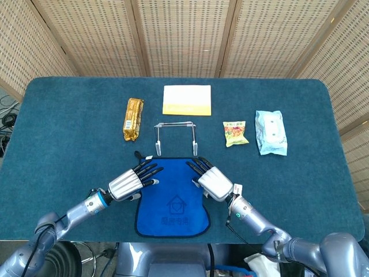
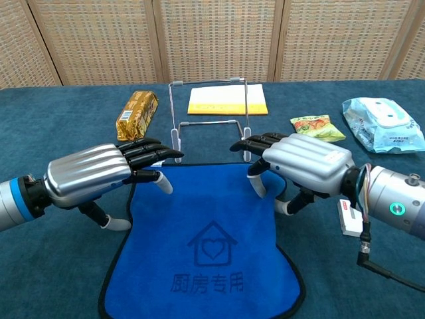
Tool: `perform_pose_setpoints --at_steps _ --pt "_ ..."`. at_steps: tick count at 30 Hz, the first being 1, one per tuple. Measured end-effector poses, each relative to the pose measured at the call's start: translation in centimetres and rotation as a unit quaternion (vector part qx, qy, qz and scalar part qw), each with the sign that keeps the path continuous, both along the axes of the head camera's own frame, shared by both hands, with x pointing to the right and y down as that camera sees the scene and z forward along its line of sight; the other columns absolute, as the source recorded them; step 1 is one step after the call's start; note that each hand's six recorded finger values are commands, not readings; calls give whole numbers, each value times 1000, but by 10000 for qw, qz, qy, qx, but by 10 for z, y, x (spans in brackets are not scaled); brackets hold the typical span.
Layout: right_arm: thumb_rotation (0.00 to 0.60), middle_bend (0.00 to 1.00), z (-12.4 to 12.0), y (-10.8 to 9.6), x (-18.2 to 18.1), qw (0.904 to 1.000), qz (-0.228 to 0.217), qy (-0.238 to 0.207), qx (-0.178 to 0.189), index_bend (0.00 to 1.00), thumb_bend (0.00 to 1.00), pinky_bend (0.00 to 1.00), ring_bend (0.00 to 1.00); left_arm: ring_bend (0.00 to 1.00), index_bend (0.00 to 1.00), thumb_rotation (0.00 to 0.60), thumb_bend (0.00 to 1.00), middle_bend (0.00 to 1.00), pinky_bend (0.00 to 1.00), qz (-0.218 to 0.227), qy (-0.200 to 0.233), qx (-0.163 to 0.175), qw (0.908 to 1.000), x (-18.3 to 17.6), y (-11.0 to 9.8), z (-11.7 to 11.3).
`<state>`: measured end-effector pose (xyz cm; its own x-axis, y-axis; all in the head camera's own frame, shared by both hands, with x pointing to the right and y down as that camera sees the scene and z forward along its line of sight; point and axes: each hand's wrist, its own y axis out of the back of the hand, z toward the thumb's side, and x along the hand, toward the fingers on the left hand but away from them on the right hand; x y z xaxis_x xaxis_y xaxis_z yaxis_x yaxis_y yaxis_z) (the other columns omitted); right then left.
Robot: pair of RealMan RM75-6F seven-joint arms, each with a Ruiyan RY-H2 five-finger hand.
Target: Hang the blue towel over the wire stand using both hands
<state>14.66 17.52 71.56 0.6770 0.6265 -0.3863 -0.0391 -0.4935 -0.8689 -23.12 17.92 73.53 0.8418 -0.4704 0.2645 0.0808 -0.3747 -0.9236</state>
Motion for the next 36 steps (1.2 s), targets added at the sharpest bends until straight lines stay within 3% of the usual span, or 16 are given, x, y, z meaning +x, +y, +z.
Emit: perform_pose_setpoints --at_steps 4,9,22,36 --pt "600 83 -1 0 -1 10000 -9 -13 13 659 620 79 0 0 340 600 376 0 0 -15 -16 -7 10000 0 -1 1" --pt "600 83 -3 -2 0 10000 -3 4 29 659 620 79 0 0 363 600 389 0 0 -26 -41 -35 10000 -1 -1 2" --pt "600 83 -7 -4 5 10000 23 11 51 659 620 79 0 0 642 600 434 0 0 -89 29 -115 9999 3 1 3" --pt "600 87 -27 -10 2 9995 71 -260 161 659 620 79 0 0 733 600 465 0 0 -386 385 44 9985 1 -12 -12"
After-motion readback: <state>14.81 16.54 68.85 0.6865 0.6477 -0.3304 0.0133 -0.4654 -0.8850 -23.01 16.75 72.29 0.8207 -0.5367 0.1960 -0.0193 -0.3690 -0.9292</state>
